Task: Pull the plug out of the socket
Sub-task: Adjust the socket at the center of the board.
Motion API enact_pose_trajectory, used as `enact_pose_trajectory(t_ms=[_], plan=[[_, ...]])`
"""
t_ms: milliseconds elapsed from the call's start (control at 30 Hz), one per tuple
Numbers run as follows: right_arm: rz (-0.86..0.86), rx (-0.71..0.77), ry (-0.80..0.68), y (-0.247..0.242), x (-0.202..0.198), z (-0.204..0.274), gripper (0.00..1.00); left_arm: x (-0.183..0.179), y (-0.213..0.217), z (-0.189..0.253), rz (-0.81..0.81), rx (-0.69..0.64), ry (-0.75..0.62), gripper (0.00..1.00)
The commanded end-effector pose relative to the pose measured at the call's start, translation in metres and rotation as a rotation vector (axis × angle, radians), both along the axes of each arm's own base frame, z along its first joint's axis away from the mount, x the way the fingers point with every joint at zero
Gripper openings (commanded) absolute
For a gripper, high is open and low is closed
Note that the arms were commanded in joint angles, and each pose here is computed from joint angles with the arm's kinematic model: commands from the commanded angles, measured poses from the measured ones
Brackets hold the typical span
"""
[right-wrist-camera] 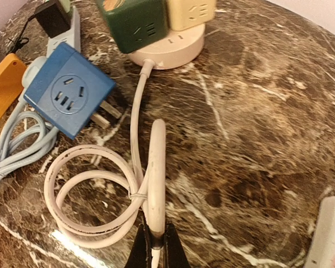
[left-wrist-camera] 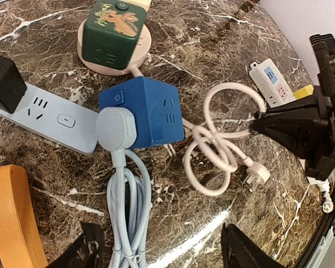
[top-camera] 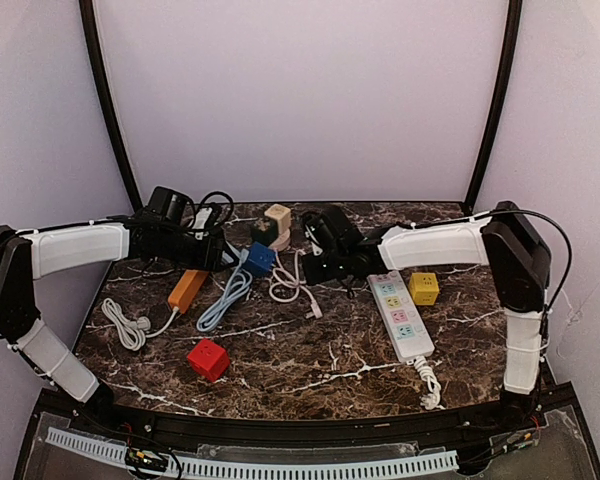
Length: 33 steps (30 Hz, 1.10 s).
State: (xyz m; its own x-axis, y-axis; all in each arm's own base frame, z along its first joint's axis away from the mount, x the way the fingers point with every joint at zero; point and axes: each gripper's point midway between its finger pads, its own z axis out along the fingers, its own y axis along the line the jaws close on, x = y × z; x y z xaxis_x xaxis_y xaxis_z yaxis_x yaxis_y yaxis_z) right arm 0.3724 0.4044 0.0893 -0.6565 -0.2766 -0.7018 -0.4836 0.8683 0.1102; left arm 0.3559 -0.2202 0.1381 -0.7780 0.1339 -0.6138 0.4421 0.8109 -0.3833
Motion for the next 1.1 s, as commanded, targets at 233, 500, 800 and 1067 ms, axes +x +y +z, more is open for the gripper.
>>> enact_pose_trajectory(t_ms=[233, 500, 800, 1067], plan=[[-0.219, -0.063, -0.013, -0.1, 0.006, 0.015, 0.0, -0.005, -0.008, -0.011, -0.026, -0.023, 0.059, 0.67], [-0.251, -0.037, 0.0, -0.114, 0.004, 0.019, 0.0, 0.007, -0.015, -0.038, -0.027, -0.004, 0.138, 0.65], [-0.226, 0.015, 0.018, -0.107, -0.002, 0.025, 0.31, 0.038, -0.004, -0.059, 0.021, 0.116, 0.126, 0.55], [-0.225, 0.048, -0.008, -0.113, -0.008, 0.043, 0.46, 0.046, -0.011, -0.068, 0.022, 0.094, 0.152, 0.32]])
